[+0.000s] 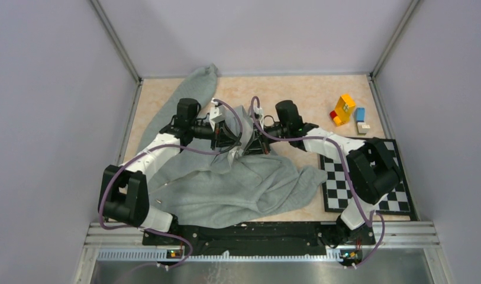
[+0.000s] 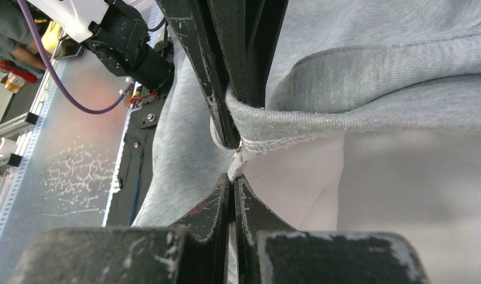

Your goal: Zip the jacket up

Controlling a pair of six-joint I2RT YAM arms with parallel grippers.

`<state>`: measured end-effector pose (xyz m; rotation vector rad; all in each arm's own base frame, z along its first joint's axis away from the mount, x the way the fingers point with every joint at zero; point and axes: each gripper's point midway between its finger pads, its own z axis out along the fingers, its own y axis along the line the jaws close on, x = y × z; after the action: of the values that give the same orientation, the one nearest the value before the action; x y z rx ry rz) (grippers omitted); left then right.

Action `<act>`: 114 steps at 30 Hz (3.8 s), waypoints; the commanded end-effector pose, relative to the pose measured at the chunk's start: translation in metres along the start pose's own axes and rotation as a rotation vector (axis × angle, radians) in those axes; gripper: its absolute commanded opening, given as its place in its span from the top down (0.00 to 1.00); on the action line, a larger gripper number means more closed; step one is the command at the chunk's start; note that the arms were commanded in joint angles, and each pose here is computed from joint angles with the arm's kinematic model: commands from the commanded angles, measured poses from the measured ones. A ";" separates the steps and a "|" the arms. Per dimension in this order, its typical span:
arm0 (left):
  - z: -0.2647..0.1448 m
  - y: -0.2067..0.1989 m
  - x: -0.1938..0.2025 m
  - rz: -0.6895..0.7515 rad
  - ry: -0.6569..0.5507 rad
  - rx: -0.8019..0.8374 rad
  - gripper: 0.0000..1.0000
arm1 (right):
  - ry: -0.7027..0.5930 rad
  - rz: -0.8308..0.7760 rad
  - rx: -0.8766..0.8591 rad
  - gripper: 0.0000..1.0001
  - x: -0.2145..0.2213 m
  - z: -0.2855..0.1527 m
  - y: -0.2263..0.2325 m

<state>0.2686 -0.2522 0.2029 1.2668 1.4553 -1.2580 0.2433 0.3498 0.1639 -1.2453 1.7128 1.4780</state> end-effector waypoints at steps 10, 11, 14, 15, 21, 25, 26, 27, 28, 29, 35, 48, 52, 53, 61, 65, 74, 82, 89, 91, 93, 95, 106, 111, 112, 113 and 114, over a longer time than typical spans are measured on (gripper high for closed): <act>0.006 -0.010 -0.011 -0.019 -0.018 0.105 1.00 | -0.070 -0.203 0.019 1.00 -0.021 -0.013 0.007; 0.006 -0.009 -0.011 -0.025 -0.017 0.108 1.00 | -0.070 -0.212 0.012 1.00 -0.019 -0.013 0.008; 0.006 -0.010 -0.010 -0.039 -0.017 0.117 1.00 | -0.073 -0.234 0.017 1.00 -0.020 -0.013 0.008; 0.006 -0.011 -0.010 -0.044 -0.019 0.124 1.00 | -0.076 -0.236 0.023 1.00 -0.020 -0.013 0.007; 0.006 -0.014 -0.013 -0.052 -0.029 0.147 1.00 | -0.064 -0.220 0.010 1.00 -0.015 -0.010 0.003; 0.004 -0.021 -0.023 -0.065 -0.059 0.198 1.00 | -0.032 -0.217 -0.001 1.00 -0.007 -0.006 -0.001; 0.004 -0.021 -0.023 -0.066 -0.062 0.203 1.00 | -0.032 -0.219 -0.004 1.00 -0.007 -0.005 -0.001; 0.004 -0.021 -0.023 -0.065 -0.061 0.200 1.00 | -0.033 -0.225 -0.009 1.00 -0.008 -0.004 0.000; 0.004 -0.020 -0.022 -0.067 -0.059 0.196 1.00 | -0.032 -0.226 -0.012 1.00 -0.007 -0.003 0.001; 0.004 -0.020 -0.021 -0.072 -0.058 0.196 1.00 | -0.032 -0.229 -0.017 1.00 -0.008 -0.003 0.002; 0.005 -0.015 -0.017 -0.081 -0.048 0.181 1.00 | -0.040 -0.236 -0.054 1.00 -0.012 -0.002 0.011; 0.003 -0.015 -0.020 -0.054 -0.050 0.166 1.00 | -0.004 -0.227 -0.112 1.00 -0.003 0.003 0.019; -0.001 -0.015 -0.025 -0.045 -0.062 0.169 1.00 | 0.013 -0.215 -0.120 1.00 0.002 0.006 0.018; -0.001 -0.015 -0.026 -0.042 -0.064 0.167 1.00 | 0.016 -0.215 -0.119 1.00 0.001 0.006 0.018; 0.001 -0.013 -0.020 -0.066 -0.058 0.164 1.00 | -0.017 -0.249 -0.082 1.00 -0.008 0.004 0.019; 0.003 -0.013 -0.016 -0.080 -0.054 0.171 1.00 | -0.024 -0.243 -0.075 1.00 -0.011 0.004 0.017; 0.003 -0.013 -0.014 -0.078 -0.048 0.165 1.00 | -0.023 -0.226 -0.088 1.00 -0.011 0.002 0.015; 0.004 -0.012 -0.009 -0.076 -0.033 0.150 1.00 | -0.021 -0.205 -0.110 1.00 -0.012 0.001 0.016; 0.005 -0.014 -0.008 -0.060 -0.027 0.150 1.00 | -0.018 -0.184 -0.121 1.00 -0.012 -0.001 0.014; 0.005 -0.014 -0.007 -0.060 -0.028 0.154 1.00 | -0.019 -0.184 -0.122 1.00 -0.013 -0.001 0.014; 0.005 -0.015 -0.008 -0.056 -0.030 0.159 1.00 | -0.020 -0.175 -0.125 1.00 -0.015 -0.001 0.014; 0.004 -0.016 -0.008 -0.051 -0.031 0.161 1.00 | -0.020 -0.164 -0.128 1.00 -0.015 -0.001 0.013; 0.004 -0.015 -0.004 -0.043 -0.016 0.141 1.00 | -0.091 -0.107 -0.105 1.00 -0.026 -0.010 0.004; 0.004 -0.010 -0.001 -0.030 0.005 0.104 1.00 | -0.137 -0.087 -0.131 1.00 -0.030 -0.011 0.010; 0.004 -0.009 -0.001 -0.024 0.008 0.097 1.00 | -0.141 -0.078 -0.132 1.00 -0.029 -0.011 0.010; 0.003 -0.008 -0.002 -0.018 0.009 0.087 1.00 | -0.148 -0.070 -0.133 1.00 -0.030 -0.011 0.011; 0.003 -0.007 -0.002 -0.015 0.012 0.072 1.00 | -0.159 -0.069 -0.137 1.00 -0.032 -0.011 0.011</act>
<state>0.2624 -0.2546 0.1935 1.2905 1.4829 -1.4001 0.2435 0.3446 0.1658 -1.1996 1.6433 1.6075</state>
